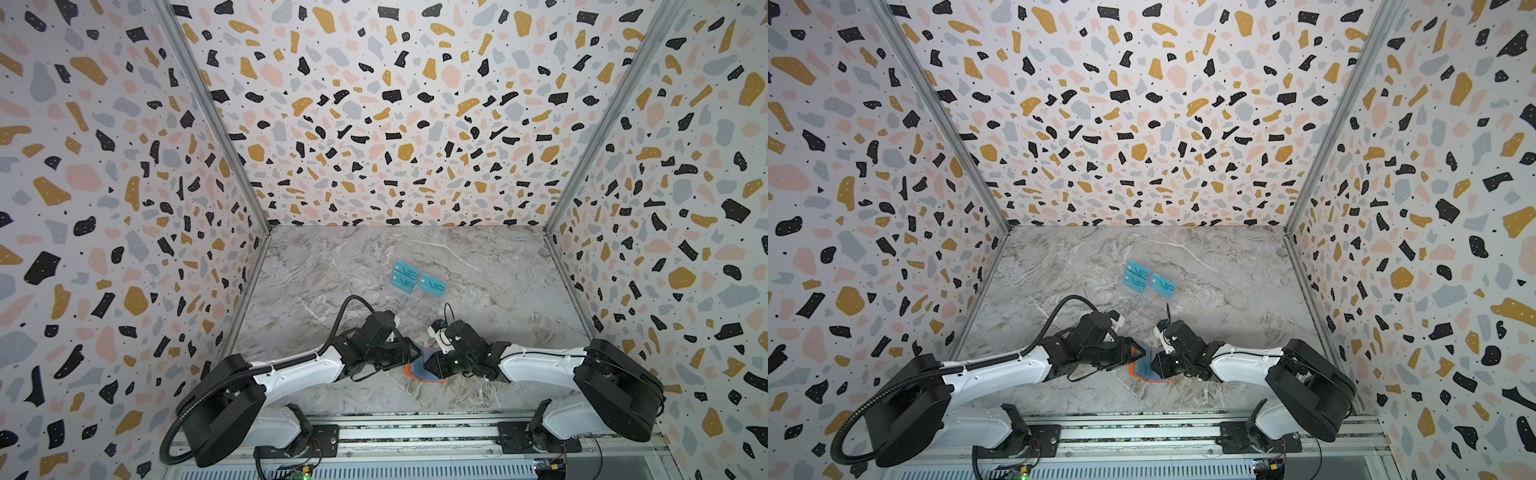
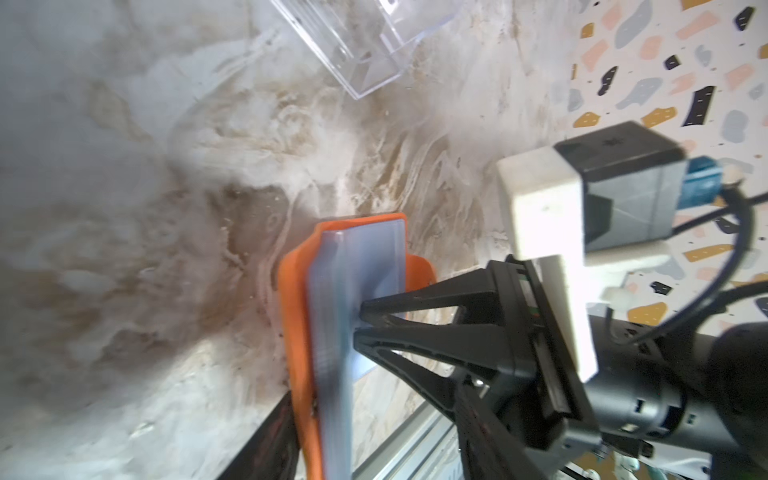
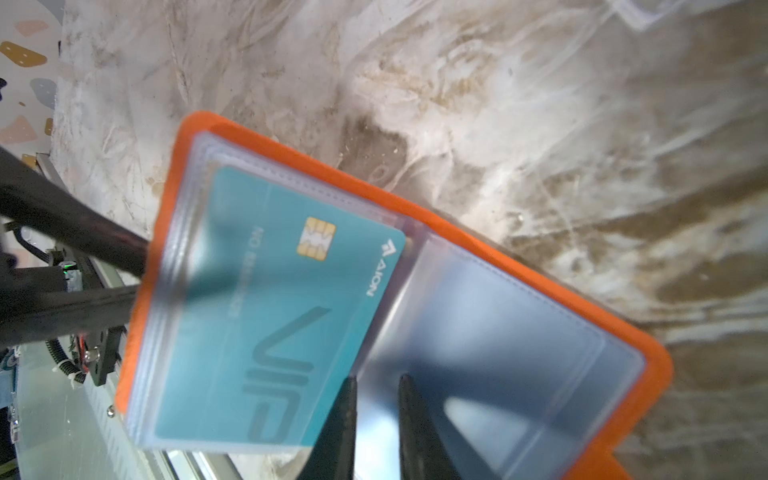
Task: Put the credit cards into the card holder
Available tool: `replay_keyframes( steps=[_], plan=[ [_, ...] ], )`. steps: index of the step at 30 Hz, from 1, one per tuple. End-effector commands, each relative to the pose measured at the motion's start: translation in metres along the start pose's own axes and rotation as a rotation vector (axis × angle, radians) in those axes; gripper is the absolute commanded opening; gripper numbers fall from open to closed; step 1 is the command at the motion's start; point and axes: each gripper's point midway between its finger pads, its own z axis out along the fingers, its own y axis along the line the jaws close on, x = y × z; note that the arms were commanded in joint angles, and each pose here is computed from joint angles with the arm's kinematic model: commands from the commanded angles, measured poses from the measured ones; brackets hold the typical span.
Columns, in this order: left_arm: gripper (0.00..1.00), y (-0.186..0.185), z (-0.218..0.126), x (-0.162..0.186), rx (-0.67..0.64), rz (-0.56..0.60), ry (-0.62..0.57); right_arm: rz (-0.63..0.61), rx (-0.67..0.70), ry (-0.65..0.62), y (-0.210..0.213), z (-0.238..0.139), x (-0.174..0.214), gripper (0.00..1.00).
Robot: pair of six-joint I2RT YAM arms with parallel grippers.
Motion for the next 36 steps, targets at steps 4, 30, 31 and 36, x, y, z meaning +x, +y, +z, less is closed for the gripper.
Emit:
replay_keyframes(
  steps=[4,30,31,36],
  plan=[
    [0.59,-0.005,0.005,0.003,0.047,-0.002,0.013,0.032,0.075,0.058,-0.022,0.0,0.022,0.2],
    [0.1,0.061,-0.026,-0.022,-0.577,0.09,-0.103,-0.052,0.059,-0.084,-0.013,-0.022,-0.025,0.28],
    [0.1,0.062,-0.028,-0.024,-0.599,0.093,-0.111,-0.056,0.069,-0.084,-0.015,-0.021,-0.028,0.28],
    [0.2,0.045,-0.019,-0.028,-0.599,0.125,-0.116,-0.062,0.064,-0.099,-0.015,-0.019,-0.034,0.29]
  ],
)
